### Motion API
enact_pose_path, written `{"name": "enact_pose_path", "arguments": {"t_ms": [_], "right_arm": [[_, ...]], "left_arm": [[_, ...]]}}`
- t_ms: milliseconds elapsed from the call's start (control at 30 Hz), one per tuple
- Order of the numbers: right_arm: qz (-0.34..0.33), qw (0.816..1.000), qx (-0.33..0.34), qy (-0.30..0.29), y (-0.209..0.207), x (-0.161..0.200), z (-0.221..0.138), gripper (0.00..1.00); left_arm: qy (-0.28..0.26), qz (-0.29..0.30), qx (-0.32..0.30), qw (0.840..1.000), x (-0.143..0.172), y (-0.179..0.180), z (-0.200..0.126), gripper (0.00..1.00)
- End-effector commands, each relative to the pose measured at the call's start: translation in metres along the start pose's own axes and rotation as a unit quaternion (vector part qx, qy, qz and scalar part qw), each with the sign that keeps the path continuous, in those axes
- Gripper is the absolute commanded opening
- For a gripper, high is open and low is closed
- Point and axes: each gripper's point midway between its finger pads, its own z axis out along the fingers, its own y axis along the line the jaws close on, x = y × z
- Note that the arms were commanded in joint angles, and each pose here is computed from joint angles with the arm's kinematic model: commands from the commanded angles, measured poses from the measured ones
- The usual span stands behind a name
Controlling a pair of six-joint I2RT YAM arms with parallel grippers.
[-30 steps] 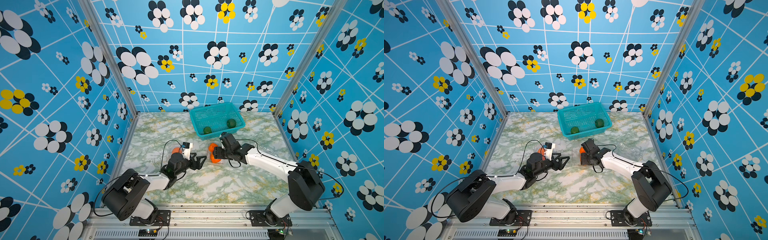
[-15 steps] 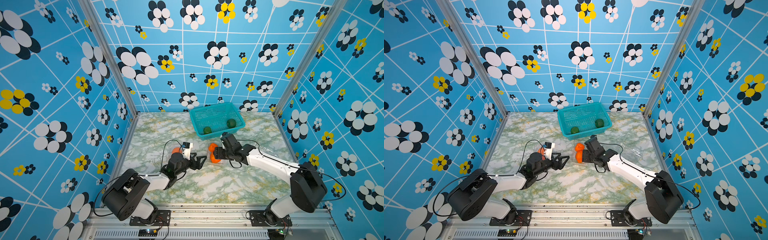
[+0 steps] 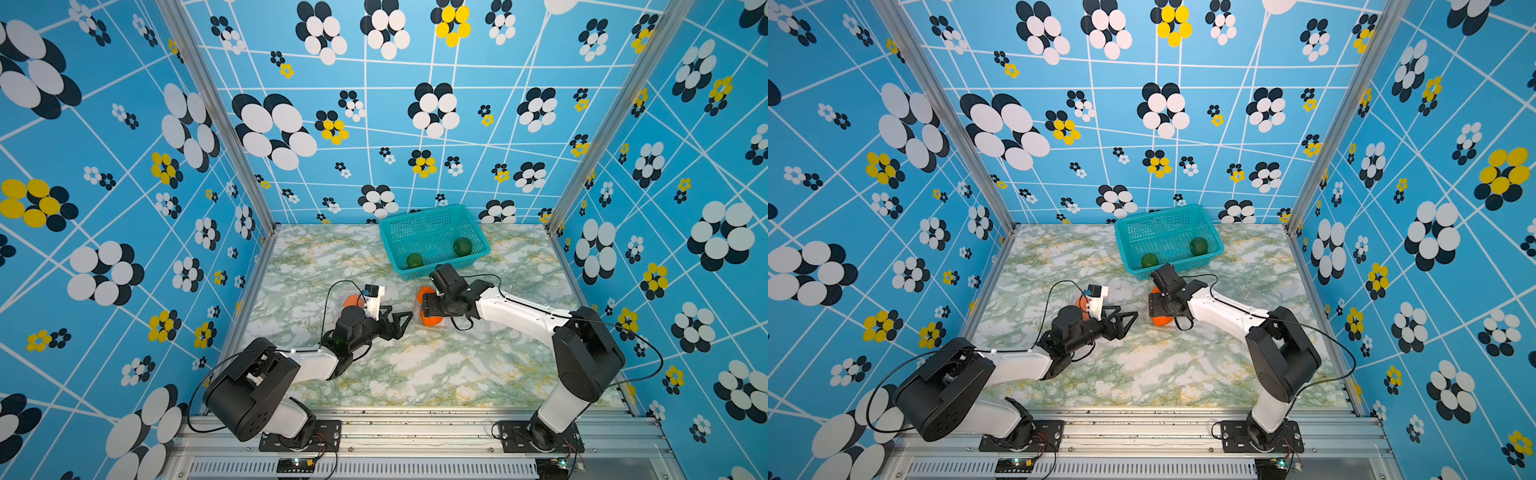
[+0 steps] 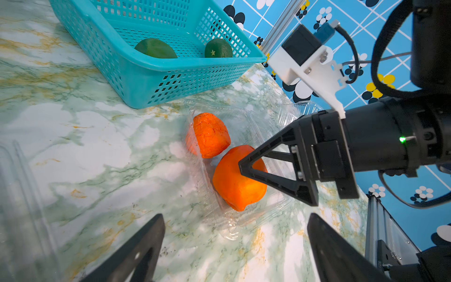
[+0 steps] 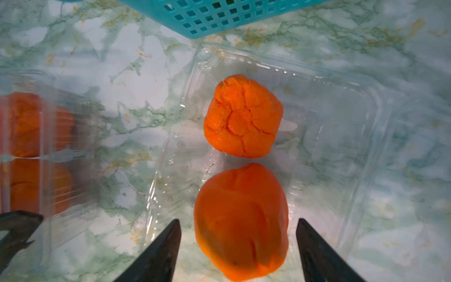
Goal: Take oranges out of containers
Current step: Pick up the orange from the packing box.
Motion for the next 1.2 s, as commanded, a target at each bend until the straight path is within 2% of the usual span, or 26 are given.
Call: {"name": "enact_pose_path", "arguments": {"t_ms": [0,333,500,700,1167], "right_arm": [[-0.033,0.997,0.060,0.029,-0.014,0.014,0.001,0.77],[-0.023,0.997,0.057,0.045,-0.014,0.025,0.015,0.78],[-0.016,0.998,0.047,0.029,-0.012,0.021,0.012,0.60],[-0.006,0.999,0.040,0.000,-0.012,0.010,-0.003,0.51],[0.020,0.995,0.003,-0.101,-0.006,-0.038,-0.064,0.50]], "left_arm": [[0.012,-0.008,-0.006,1.000,0.010,0.007,-0.003,0.96],[0.008,-0.009,-0.007,1.000,0.009,0.008,-0.005,0.99],[0.006,-0.009,-0.008,1.000,0.009,0.009,-0.005,1.00],[0.004,-0.011,-0.010,1.000,0.008,0.009,-0.006,1.00],[0.006,-0.014,-0.009,1.000,0.008,0.010,-0.006,1.00]]}}
